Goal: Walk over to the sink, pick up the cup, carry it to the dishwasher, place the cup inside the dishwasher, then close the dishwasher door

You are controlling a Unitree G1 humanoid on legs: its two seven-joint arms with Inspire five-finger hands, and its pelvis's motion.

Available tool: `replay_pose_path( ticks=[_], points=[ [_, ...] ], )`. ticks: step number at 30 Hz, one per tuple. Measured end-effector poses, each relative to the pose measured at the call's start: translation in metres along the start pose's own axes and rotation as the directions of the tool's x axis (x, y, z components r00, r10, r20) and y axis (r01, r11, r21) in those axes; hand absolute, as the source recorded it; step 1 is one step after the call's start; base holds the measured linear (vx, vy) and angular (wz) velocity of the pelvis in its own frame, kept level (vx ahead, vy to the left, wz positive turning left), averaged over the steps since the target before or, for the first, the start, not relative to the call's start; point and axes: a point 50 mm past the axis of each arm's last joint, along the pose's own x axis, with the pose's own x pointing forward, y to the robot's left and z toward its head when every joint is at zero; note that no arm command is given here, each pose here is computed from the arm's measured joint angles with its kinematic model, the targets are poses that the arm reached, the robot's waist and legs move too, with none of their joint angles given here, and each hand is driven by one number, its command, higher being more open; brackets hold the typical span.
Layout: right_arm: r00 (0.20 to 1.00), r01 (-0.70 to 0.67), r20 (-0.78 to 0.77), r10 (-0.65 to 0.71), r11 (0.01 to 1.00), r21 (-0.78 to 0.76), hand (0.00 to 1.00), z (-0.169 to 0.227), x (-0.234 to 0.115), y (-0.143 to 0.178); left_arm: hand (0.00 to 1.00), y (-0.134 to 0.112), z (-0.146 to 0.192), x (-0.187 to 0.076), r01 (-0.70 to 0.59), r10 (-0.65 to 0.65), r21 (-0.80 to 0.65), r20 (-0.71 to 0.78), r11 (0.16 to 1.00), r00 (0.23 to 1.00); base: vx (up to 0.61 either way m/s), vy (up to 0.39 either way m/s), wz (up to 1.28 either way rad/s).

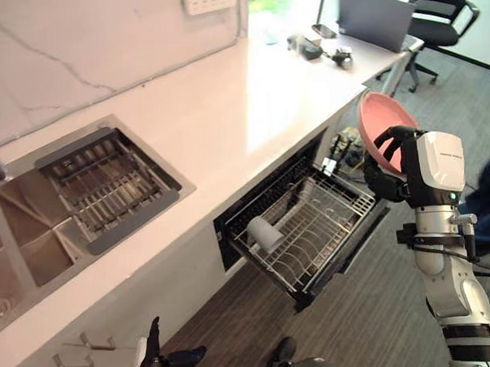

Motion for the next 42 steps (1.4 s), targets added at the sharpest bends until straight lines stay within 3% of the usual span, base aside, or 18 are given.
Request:
replay_pose_path(
  ticks=[10,15,21,32,33,42],
  points=[
    [0.987,-0.142,-0.065,0.145,0.988,0.057,0.00,0.001,-0.020,0.028,1.00,0.003,-0.016,-0.006,-0.033,0.033,0.018,-0.047,0.999,0.998,-0.05,0.081,0.13],
    [0.949,-0.241,-0.191,0.252,0.967,0.077,0.00,-0.015,-0.026,0.059,1.00,-0.001,0.002,0.003,-0.023,0.023,0.000,0.030,1.000,0.999,-0.02,0.100,0.40],
    [0.938,-0.140,-0.312,0.155,0.988,0.071,0.00,-0.021,-0.003,0.067,1.00,-0.003,0.043,0.023,-0.028,0.042,-0.094,0.157,0.995,0.987,-0.02,0.175,0.47],
    [0.915,0.000,-0.402,0.046,0.994,0.113,0.00,-0.036,0.049,0.057,1.00,-0.011,0.059,0.027,-0.006,0.032,-0.121,0.210,0.993,0.977,-0.02,0.191,0.22],
    [0.907,0.014,-0.419,0.045,0.991,0.136,1.00,-0.038,0.051,0.057,1.00,-0.012,0.061,0.027,-0.003,0.029,-0.120,0.214,0.993,0.976,-0.04,0.202,0.07],
    [0.865,0.073,-0.498,0.053,0.970,0.231,1.00,-0.046,0.061,0.055,1.00,-0.019,0.079,0.031,0.024,0.012,-0.127,0.275,0.992,0.961,-0.03,0.130,0.06]
  ],
)
